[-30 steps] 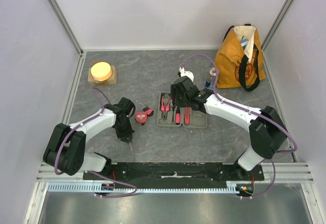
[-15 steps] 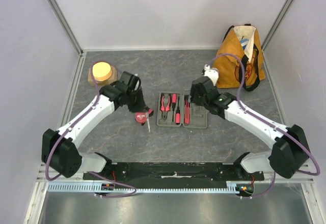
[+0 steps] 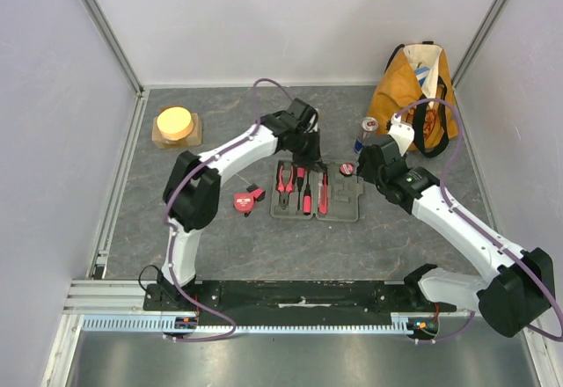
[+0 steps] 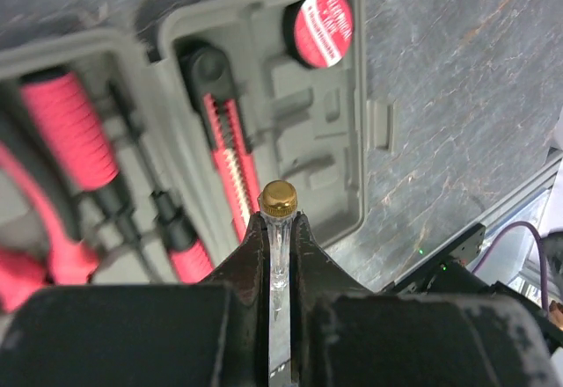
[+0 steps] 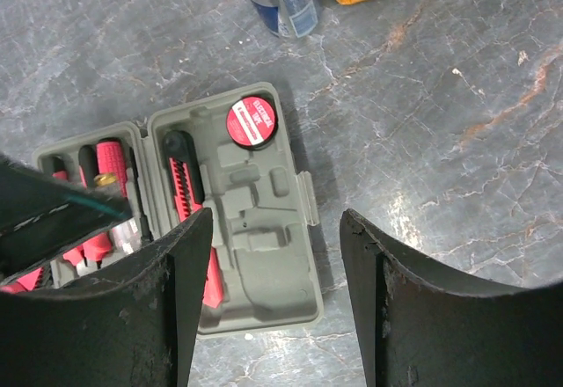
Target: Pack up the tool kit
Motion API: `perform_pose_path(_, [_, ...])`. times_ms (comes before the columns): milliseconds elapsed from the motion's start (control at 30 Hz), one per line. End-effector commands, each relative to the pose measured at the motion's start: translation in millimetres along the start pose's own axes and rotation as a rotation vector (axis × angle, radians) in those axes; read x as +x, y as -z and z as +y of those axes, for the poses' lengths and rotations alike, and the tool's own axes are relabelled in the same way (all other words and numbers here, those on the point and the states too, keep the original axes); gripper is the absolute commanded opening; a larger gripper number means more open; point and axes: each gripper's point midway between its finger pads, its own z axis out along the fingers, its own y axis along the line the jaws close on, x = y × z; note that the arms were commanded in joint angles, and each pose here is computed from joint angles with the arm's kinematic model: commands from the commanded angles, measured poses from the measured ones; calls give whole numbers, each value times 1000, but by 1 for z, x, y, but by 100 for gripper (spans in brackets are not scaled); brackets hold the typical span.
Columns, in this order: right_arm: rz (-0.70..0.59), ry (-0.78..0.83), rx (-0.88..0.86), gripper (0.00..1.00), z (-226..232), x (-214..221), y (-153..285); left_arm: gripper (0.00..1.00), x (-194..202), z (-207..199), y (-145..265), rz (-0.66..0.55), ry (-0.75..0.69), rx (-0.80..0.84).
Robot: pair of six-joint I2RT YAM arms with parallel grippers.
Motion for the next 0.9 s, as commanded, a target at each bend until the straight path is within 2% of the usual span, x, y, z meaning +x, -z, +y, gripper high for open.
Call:
perform_pose_path(0, [0, -9, 43, 67, -12, 4, 0, 2, -15, -35, -20, -19, -78, 85])
perform_pose_path(233, [23, -2, 58, 67, -14, 10, -6, 2, 1, -31, -60, 37, -74, 57])
perform_pose_path(400, [45, 5, 59, 67, -14, 16, -10, 2, -1, -16, -80, 19, -45, 5])
perform_pose_path(867, [82, 23, 63, 67, -17, 30, -15, 2, -24, -22, -76, -53, 45, -13])
